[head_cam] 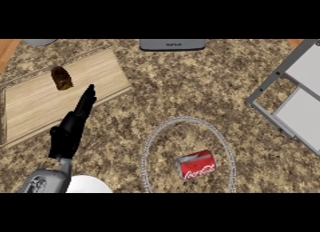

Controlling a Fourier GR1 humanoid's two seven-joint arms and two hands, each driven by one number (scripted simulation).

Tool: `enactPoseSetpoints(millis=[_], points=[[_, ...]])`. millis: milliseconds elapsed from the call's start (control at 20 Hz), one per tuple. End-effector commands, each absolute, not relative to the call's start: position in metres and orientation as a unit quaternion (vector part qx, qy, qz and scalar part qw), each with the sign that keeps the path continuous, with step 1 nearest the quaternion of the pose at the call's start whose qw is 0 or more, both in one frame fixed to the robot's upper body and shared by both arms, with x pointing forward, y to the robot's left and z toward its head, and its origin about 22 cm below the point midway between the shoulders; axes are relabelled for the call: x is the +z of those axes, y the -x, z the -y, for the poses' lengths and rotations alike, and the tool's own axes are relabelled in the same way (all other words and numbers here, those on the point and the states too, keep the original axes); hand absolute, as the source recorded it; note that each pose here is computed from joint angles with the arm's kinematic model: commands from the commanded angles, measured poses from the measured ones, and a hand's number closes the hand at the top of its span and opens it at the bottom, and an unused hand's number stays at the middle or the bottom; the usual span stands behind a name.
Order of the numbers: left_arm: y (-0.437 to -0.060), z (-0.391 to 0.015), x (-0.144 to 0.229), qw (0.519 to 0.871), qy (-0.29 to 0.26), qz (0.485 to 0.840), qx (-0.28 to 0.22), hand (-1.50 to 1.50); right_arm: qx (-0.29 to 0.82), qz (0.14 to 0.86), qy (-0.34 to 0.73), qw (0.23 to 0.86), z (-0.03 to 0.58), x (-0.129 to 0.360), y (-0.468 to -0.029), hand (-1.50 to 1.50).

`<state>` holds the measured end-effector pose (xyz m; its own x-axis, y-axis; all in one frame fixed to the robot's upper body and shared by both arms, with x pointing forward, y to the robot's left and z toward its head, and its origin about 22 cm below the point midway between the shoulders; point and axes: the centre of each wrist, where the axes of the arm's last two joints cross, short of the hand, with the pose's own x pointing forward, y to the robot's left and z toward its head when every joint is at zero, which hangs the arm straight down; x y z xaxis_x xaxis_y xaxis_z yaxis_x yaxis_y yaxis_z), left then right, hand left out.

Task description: Pick the tomato from the placemat and place it in the tiered shelf

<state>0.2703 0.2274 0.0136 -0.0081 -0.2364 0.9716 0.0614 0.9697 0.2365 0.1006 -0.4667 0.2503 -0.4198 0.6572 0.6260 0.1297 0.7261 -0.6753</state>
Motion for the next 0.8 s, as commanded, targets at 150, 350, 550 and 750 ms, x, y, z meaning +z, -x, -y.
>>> enactPoseSetpoints(millis=[150, 350, 550, 750], points=[[-0.279, -0.232, 0.019, 0.695, -0.052, 0.708, -0.113, 0.00, 0.221, 0.802, 0.289, 0.473, 0.480, 0.289, -0.107, 1.50], [-0.279, -0.222, 0.010, 0.700, -0.046, 0.703, -0.114, 0.00, 0.211, 0.802, 0.307, 0.467, 0.494, 0.323, -0.129, 1.50], [-0.271, -0.230, 0.009, 0.700, -0.049, 0.702, -0.119, 0.00, 0.206, 0.806, 0.315, 0.456, 0.488, 0.317, -0.138, 1.50], [-0.293, -0.219, 0.024, 0.698, -0.039, 0.706, -0.113, 0.00, 0.220, 0.803, 0.357, 0.423, 0.496, 0.318, -0.162, 1.50]])
